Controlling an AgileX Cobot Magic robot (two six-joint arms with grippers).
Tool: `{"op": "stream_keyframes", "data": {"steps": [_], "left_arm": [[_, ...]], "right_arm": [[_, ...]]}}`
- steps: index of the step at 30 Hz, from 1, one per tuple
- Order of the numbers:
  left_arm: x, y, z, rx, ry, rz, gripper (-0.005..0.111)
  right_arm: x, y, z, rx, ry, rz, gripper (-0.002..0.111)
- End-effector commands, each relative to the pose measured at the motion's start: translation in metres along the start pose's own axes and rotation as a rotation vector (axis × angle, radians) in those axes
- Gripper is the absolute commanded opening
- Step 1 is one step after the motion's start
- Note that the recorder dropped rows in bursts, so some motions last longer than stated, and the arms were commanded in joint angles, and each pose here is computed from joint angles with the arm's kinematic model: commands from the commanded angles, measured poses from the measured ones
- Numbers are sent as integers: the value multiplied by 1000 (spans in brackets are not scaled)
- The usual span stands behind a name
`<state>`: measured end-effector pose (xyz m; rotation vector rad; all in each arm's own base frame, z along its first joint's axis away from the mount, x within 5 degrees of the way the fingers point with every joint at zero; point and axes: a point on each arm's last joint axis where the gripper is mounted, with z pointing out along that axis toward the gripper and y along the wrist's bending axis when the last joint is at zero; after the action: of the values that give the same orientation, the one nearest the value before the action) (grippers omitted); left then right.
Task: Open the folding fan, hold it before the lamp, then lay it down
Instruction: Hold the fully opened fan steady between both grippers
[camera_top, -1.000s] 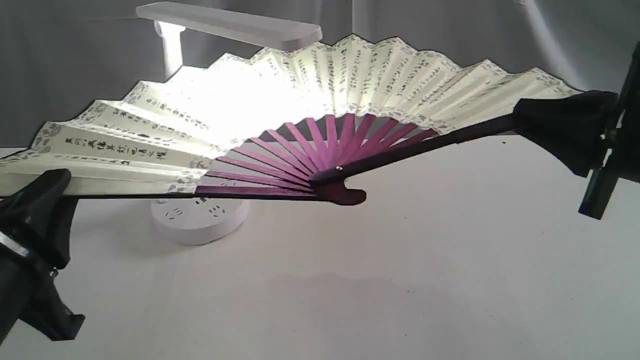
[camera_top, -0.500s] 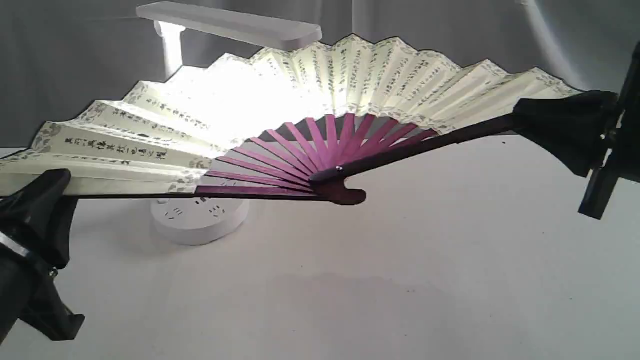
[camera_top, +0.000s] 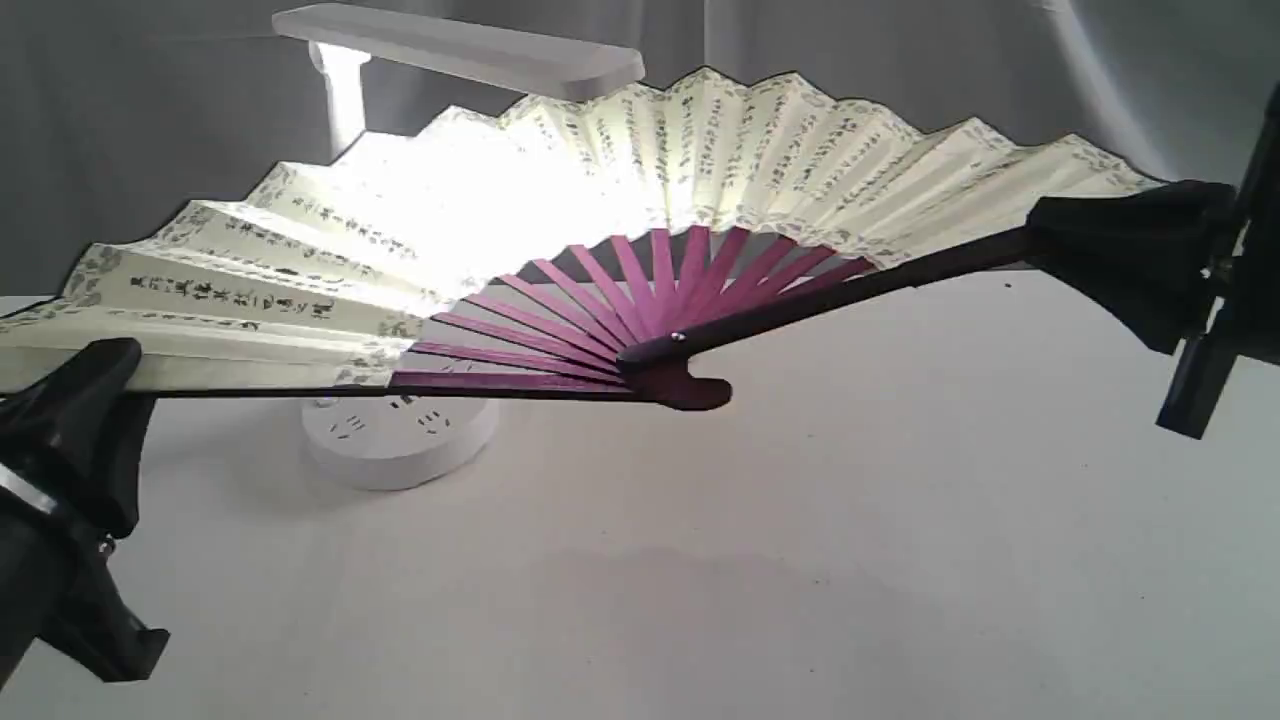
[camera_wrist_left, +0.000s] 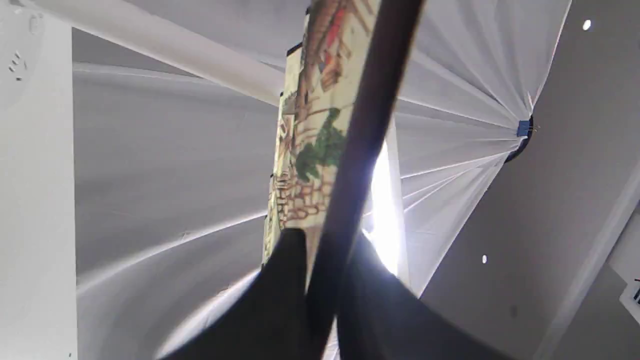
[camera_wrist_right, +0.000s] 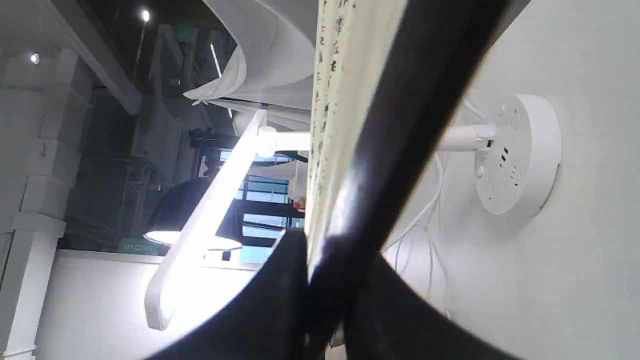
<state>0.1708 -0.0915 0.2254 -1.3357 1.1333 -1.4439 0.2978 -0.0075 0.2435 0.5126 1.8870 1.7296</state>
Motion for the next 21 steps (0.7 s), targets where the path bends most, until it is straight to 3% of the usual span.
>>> {"op": "stream_keyframes", "data": {"steps": [1,21], "left_arm": [[-13,-13,-2,119,-121,-114,0],[-11,-14,-2,123,-103,-106,0]], "right_arm": [[-5,-5,-3,76,-36,-79,0],[-5,-5,-3,76,-37,-76,0]]}}
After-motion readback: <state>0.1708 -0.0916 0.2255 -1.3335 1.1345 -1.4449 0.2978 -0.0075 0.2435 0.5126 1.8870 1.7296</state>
